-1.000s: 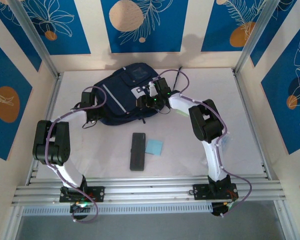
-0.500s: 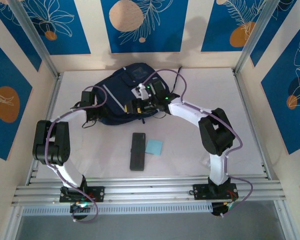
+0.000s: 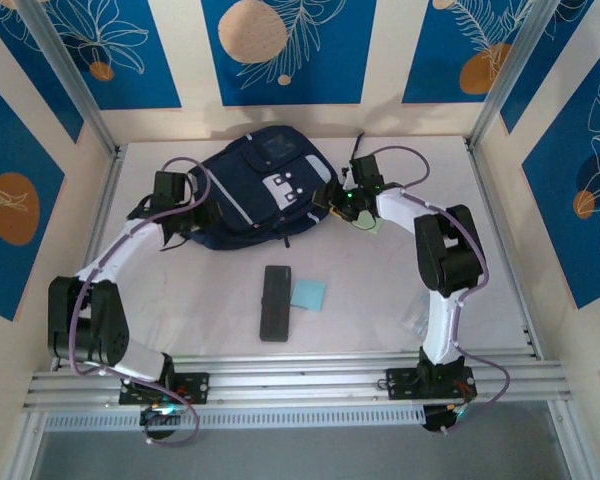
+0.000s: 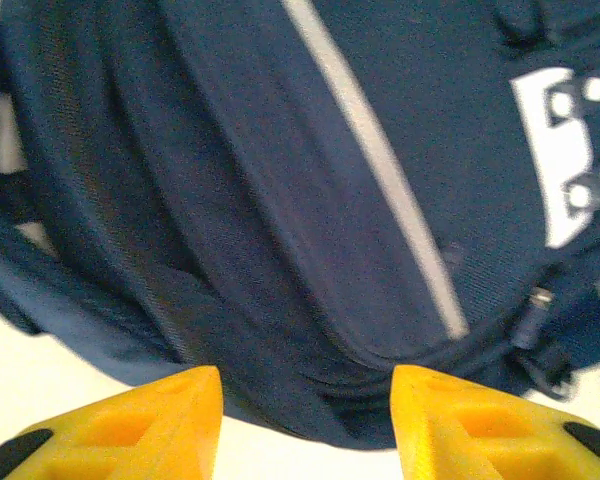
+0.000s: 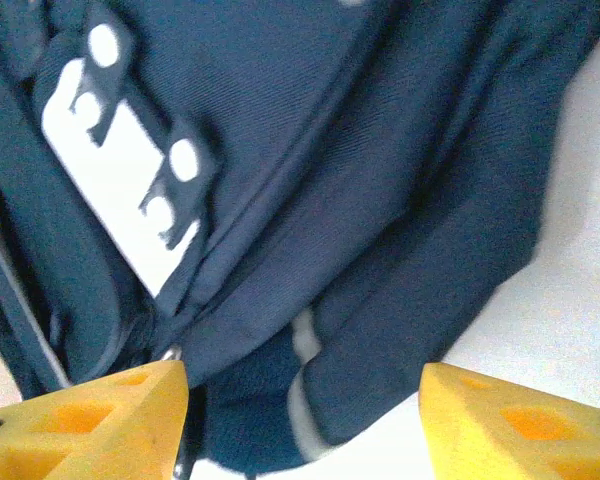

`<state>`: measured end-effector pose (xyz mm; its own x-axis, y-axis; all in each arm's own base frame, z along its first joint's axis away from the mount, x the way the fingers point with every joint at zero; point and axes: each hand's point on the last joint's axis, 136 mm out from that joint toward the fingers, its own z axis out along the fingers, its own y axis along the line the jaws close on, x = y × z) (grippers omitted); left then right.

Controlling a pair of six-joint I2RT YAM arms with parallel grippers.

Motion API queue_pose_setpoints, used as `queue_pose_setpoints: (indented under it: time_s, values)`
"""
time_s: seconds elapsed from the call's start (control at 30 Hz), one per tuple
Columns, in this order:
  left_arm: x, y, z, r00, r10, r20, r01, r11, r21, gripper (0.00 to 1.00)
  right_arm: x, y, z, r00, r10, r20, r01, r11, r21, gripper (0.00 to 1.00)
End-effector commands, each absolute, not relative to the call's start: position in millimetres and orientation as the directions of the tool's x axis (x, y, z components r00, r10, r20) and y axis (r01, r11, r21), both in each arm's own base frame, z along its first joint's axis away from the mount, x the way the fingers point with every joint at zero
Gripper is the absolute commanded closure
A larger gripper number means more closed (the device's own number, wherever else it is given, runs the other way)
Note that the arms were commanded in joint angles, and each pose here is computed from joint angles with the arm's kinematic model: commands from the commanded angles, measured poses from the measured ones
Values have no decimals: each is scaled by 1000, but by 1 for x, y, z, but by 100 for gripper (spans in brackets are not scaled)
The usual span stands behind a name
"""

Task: Pack the student bag
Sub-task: Rotate the student bag at the top-center of the table, then unzip the student bag at the top-center of the table.

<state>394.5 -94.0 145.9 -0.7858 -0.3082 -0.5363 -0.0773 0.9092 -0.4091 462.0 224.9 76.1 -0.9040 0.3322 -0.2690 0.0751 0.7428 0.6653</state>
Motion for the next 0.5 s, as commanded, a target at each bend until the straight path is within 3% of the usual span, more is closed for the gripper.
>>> queue_pose_setpoints:
  time_s: [0.0, 0.2, 0.47]
  values:
    - [389, -134, 156, -805, -352, -478, -32, 830, -557, 52, 467, 231, 55, -902, 390, -187, 150, 686, 712, 40]
    - [401, -190, 150, -813, -413, -411, -12, 718, -696, 52, 475, 242, 32, -898, 423, -125, 203, 648, 734, 47]
    - [412, -243, 107, -836, -450, -313, -87, 673, -735, 51, 462, 245, 12, -888, 453, -82, 262, 644, 718, 49]
